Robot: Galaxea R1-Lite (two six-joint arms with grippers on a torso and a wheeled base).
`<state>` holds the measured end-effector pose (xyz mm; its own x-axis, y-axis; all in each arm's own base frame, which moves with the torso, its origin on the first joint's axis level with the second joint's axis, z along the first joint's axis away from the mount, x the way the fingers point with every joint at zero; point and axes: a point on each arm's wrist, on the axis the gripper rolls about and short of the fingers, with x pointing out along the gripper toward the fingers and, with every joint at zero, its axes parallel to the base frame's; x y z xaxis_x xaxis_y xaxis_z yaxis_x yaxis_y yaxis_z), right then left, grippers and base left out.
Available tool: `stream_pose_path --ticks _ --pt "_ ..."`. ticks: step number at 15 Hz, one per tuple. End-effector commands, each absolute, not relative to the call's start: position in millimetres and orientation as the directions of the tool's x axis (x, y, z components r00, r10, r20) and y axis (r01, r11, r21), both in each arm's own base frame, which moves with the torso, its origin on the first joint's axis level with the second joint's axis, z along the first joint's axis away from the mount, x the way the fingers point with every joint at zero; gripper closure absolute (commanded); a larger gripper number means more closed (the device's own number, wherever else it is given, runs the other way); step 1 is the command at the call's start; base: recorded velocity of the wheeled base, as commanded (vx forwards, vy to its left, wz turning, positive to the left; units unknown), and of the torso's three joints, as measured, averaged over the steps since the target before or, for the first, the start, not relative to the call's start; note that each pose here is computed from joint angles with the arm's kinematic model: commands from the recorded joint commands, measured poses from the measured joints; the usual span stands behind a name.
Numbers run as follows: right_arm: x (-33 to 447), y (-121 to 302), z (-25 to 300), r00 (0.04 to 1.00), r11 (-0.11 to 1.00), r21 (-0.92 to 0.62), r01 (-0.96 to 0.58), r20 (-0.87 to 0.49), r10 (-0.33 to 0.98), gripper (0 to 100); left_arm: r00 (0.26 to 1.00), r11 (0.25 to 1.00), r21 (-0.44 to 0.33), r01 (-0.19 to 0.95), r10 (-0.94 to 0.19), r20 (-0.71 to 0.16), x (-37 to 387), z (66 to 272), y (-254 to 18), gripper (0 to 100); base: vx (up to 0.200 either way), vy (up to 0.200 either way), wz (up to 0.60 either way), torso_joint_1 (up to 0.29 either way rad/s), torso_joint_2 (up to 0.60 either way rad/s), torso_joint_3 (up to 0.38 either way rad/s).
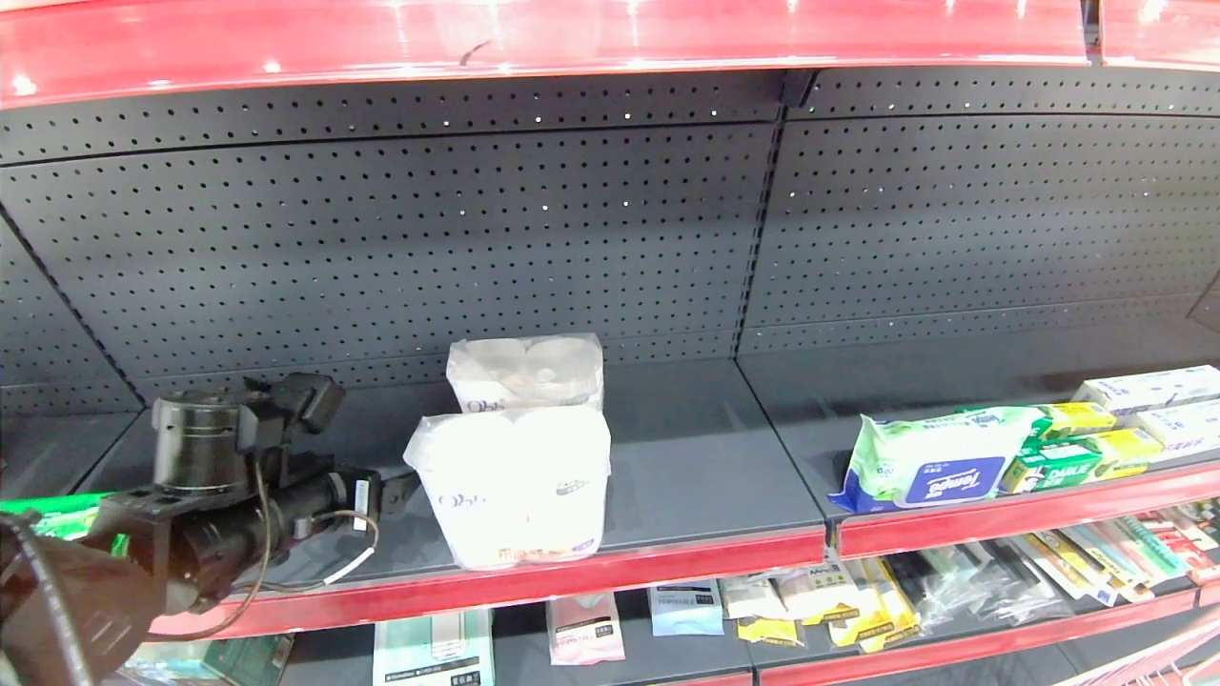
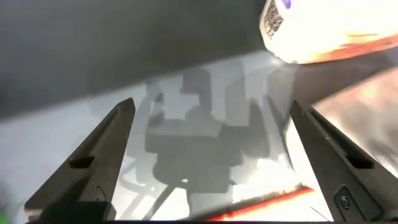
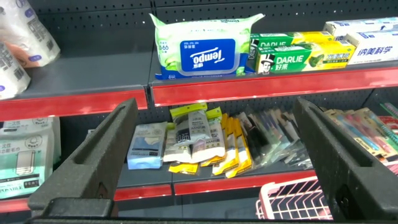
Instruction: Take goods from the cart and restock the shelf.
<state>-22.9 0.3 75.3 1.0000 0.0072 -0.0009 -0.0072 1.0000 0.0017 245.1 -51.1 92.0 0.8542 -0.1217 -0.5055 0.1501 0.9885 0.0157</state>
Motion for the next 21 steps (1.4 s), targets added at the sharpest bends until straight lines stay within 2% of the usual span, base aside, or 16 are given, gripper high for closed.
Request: stream_pose_path --ticks 1,3,6,8,10,12,13,14,16,18,20,21 --pt "-23 0 75 1.0 1.0 0.002 -0.008 -0.002 0.008 0 0.917 0.988 0.024 0.155 -0.135 -0.375 194 127 -40 0 0.0 0.0 0.0 0.0 0.0 0.0" --pt "-23 0 76 1.0 1.0 0.002 -0.008 0.0 0.008 0 0.946 0.991 0.028 0.133 -0.118 -0.303 152 146 -27 0 0.0 0.0 0.0 0.0 0.0 0.0" --pt "-23 0 75 1.0 1.0 0.002 -0.008 -0.002 0.008 0 0.956 0.989 0.025 0.144 -0.132 -0.263 87 170 -16 0 0.0 0.0 0.0 0.0 0.0 0.0" --pt "-23 0 75 1.0 1.0 0.002 -0.006 -0.002 0.006 0 0.96 0.987 0.022 0.157 -0.147 -0.237 27 178 -4 0 0.0 0.0 0.0 0.0 0.0 0.0" --pt "-23 0 75 1.0 1.0 0.003 -0.008 -0.002 0.008 0 0.966 0.986 0.02 0.167 -0.159 -0.204 -18 166 5 0 0.0 0.0 0.0 0.0 0.0 0.0" --pt "-23 0 75 1.0 1.0 0.002 -0.008 -0.002 0.008 0 0.968 0.986 0.027 0.165 -0.156 -0.196 -55 135 12 0 0.0 0.0 0.0 0.0 0.0 0.0" --pt "-23 0 75 1.0 1.0 0.002 -0.008 -0.002 0.008 0 0.964 0.989 0.032 0.145 -0.134 -0.231 -56 132 13 0 0.0 0.0 0.0 0.0 0.0 0.0" --pt "-23 0 76 1.0 1.0 0.0 -0.008 0.0 0.008 0 0.965 0.99 0.028 0.141 -0.131 -0.226 -55 132 13 0 0.0 0.0 0.0 0.0 0.0 0.0" --pt "-23 0 75 1.0 1.0 -0.002 -0.006 -0.003 0.006 0 0.95 0.99 0.032 0.138 -0.123 -0.287 -46 112 11 0 0.0 0.0 0.0 0.0 0.0 0.0" --pt "-23 0 75 1.0 1.0 -0.002 -0.006 -0.003 0.006 0 0.959 0.99 0.044 0.133 -0.117 -0.259 -33 95 8 0 0.0 0.0 0.6 0.002 0.0 -0.002" --pt "-23 0 75 1.0 1.0 -0.002 -0.006 -0.002 0.006 0 0.98 0.993 0.023 0.119 -0.114 -0.166 -23 90 7 0 0.0 0.0 0.6 0.002 0.0 0.0" --pt "-23 0 75 1.0 1.0 0.0 -0.006 -0.003 0.006 0 0.98 0.994 0.006 0.113 -0.11 -0.167 -23 89 7 0 0.0 0.0 0.6 0.012 0.0 -0.007"
